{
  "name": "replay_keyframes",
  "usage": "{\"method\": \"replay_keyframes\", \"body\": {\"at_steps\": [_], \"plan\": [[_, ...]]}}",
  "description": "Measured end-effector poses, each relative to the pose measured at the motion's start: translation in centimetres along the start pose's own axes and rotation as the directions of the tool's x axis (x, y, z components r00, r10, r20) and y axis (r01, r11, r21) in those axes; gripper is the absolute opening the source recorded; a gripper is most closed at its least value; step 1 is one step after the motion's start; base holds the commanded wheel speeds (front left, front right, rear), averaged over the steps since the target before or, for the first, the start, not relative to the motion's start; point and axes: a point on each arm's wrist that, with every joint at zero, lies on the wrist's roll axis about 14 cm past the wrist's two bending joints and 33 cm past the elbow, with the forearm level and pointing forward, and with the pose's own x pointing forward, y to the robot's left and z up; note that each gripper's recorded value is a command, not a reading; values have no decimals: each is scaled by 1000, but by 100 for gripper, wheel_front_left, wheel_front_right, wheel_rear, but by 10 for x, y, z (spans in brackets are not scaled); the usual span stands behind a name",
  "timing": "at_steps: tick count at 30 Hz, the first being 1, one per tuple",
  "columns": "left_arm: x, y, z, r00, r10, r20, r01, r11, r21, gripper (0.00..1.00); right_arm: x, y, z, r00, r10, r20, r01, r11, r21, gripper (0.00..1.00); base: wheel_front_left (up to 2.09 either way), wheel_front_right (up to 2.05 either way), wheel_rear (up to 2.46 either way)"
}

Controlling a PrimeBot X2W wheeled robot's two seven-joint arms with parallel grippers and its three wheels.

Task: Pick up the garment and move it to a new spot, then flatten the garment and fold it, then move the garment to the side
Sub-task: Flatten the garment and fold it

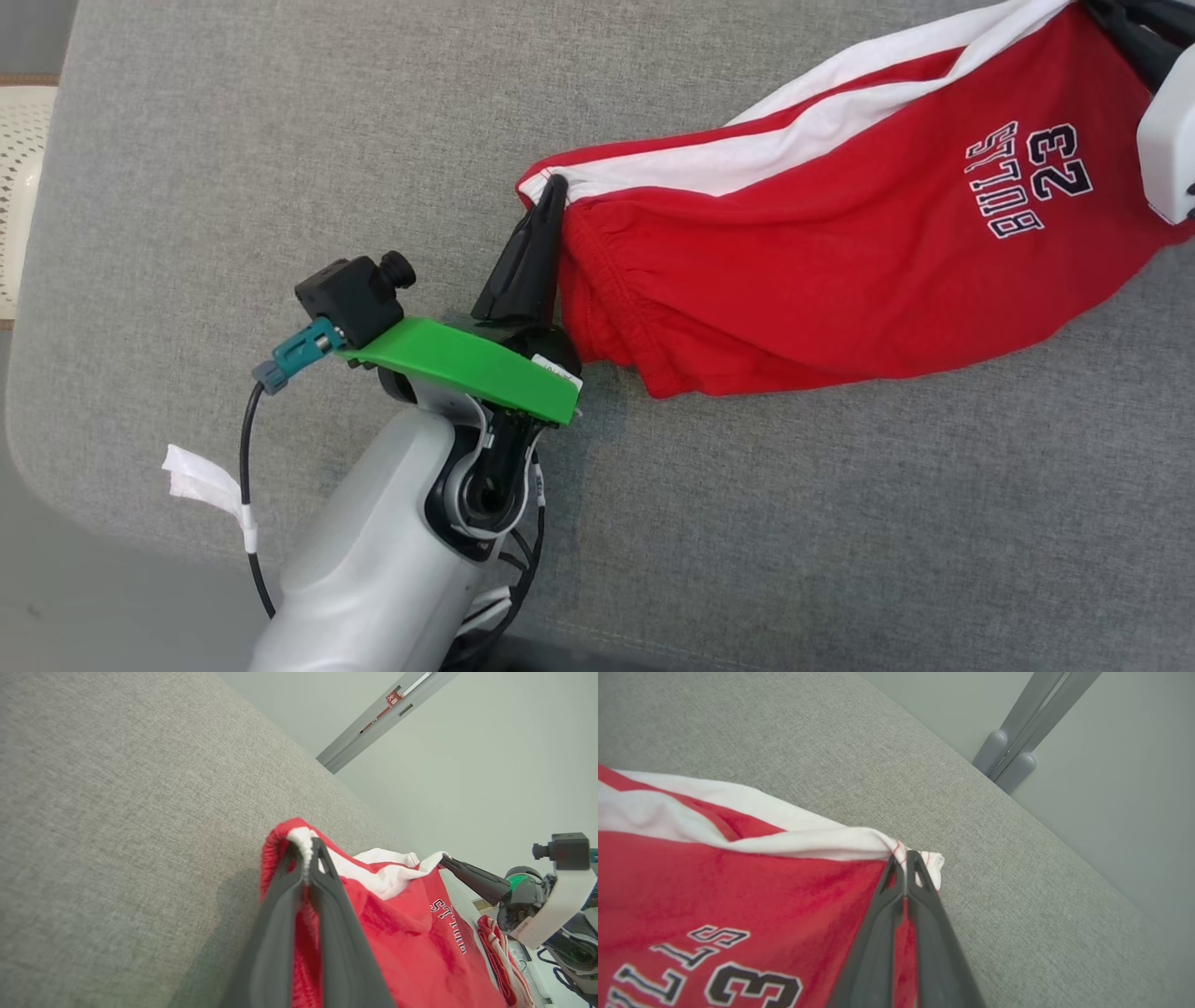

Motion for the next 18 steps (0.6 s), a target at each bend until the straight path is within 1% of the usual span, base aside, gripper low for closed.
{"method": "replay_keyframes", "body": {"at_steps": [8, 14, 15, 16, 17, 18], "plan": [[5, 1, 1, 1000, -7, 16, 7, 1000, 1, 0, 9, -14, -11, 999, -26, -24, 26, 1000, 12, 0, 0, 0, 0], [4, 5, -10, 1000, 4, -19, -4, 1000, 16, 0, 11, -10, -19, 999, -17, -48, 18, 1000, 25, 0, 0, 0, 0], [4, 5, -10, 1000, 6, -19, -5, 1000, 18, 21, 12, -10, -18, 999, -19, -41, 20, 1000, 23, 43, 0, 0, 0], [5, 6, -11, 1000, 10, -21, -10, 1000, 23, 41, 12, -11, -15, 999, -23, -27, 24, 1000, 21, 95, 0, 0, 0], [5, 5, -10, 1000, 8, -20, -7, 1000, 29, 100, 12, -12, -14, 999, -28, -24, 29, 999, 24, 100, 0, 0, 0], [6, 4, -9, 1000, 8, -15, -7, 999, 31, 100, 11, -14, -14, 999, -36, -21, 36, 999, 28, 100, 0, 0, 0]]}}
